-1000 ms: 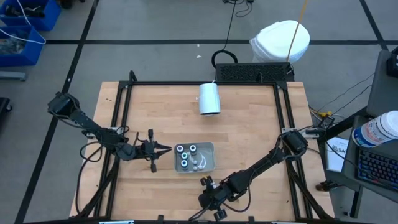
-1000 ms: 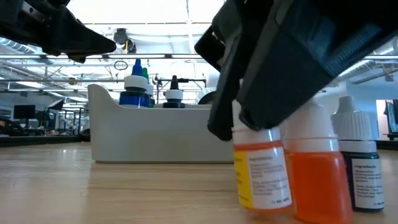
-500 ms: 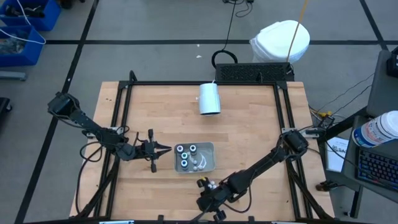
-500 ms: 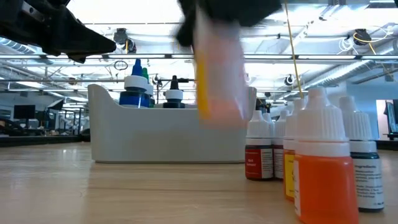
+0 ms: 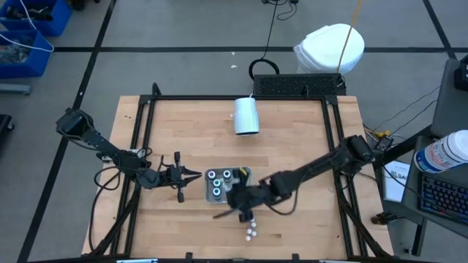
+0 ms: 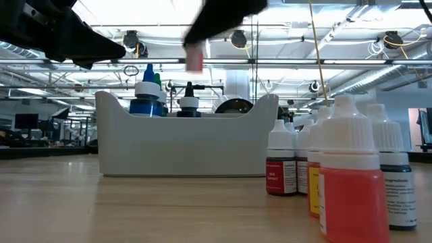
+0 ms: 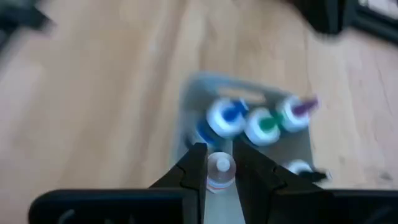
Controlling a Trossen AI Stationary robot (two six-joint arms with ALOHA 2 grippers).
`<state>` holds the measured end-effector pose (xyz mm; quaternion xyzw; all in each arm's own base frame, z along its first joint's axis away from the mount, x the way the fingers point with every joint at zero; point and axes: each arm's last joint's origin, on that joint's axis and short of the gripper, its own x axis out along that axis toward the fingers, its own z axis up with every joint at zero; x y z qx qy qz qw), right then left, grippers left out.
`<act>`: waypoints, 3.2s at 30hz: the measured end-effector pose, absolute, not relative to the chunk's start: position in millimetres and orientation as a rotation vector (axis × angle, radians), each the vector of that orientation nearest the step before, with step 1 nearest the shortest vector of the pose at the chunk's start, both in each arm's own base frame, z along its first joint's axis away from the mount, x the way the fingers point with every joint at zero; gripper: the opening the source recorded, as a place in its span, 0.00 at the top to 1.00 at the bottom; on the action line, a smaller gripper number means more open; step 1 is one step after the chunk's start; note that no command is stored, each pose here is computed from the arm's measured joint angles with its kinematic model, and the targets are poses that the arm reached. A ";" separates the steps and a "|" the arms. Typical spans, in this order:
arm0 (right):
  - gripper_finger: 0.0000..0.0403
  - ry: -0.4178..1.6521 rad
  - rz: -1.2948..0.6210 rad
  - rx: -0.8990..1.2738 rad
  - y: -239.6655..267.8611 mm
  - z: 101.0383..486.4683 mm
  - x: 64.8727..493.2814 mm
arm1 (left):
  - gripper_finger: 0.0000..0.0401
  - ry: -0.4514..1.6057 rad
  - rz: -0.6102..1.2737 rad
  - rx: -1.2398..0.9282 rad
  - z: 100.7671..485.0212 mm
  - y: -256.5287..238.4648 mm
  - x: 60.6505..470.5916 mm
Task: Pick & Place food coloring
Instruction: Put the orange food coloring bottle into the gray bin
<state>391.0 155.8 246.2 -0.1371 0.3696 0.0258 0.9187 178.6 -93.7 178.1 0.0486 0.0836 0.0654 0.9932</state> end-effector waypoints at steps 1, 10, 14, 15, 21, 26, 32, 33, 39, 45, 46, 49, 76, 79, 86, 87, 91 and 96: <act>0.87 0.772 0.043 -0.289 149.6 239.7 391.8 | 0.92 0.170 0.131 0.097 177.8 -93.7 178.6; 0.87 0.771 -0.009 -0.270 122.2 206.8 392.7 | 0.92 0.180 0.131 0.101 176.7 -93.6 178.4; 0.87 0.773 -0.022 -0.265 116.2 196.8 391.0 | 0.92 0.182 0.131 0.103 176.4 -93.6 178.3; 0.87 0.769 -0.027 -0.256 114.9 197.4 391.1 | 0.92 0.183 0.131 0.103 176.4 -93.6 178.3; 0.87 0.796 -0.045 -0.239 110.6 189.8 387.8 | 0.92 0.182 0.132 0.103 176.4 -93.5 178.3; 0.87 0.792 -0.053 -0.218 110.9 189.9 387.9 | 0.92 0.182 0.133 0.103 176.5 -93.5 178.4; 0.87 0.797 -0.050 -0.222 110.8 189.7 387.5 | 0.92 0.180 0.135 0.084 176.5 -93.5 178.3; 0.87 0.801 -0.049 -0.225 110.8 189.3 387.3 | 0.92 0.180 0.135 0.083 176.5 -93.5 178.4; 0.87 0.808 -0.035 -0.258 110.7 188.9 386.9 | 0.92 0.180 0.136 0.076 176.5 -93.5 178.3; 0.87 0.792 -0.045 -0.248 107.8 190.2 389.0 | 0.92 0.186 0.135 0.081 175.9 -93.5 178.2; 0.87 0.792 -0.051 -0.241 106.1 190.1 389.5 | 0.92 0.186 0.135 0.081 175.8 -93.4 178.2; 0.87 0.789 -0.070 -0.215 102.7 190.4 390.5 | 0.92 0.186 0.135 0.082 175.8 -93.4 178.2; 0.87 0.729 -0.001 -0.119 105.7 163.3 379.8 | 0.92 0.186 0.135 0.094 175.9 -93.4 178.2; 0.87 0.730 0.000 -0.122 105.5 163.2 379.8 | 0.92 0.186 0.136 0.094 175.9 -93.4 178.2; 0.87 0.739 -0.002 -0.126 105.5 161.1 379.7 | 0.92 0.186 0.136 0.094 175.9 -93.4 178.2; 0.87 0.738 -0.002 -0.126 105.5 161.2 379.8 | 0.92 0.186 0.135 0.094 175.9 -93.4 178.2; 0.87 0.741 -0.009 -0.124 104.9 159.4 378.7 | 0.92 0.186 0.136 0.093 175.9 -93.4 178.2; 0.87 0.753 -0.013 -0.119 103.9 153.2 375.1 | 0.92 0.186 0.136 0.092 175.9 -93.4 178.2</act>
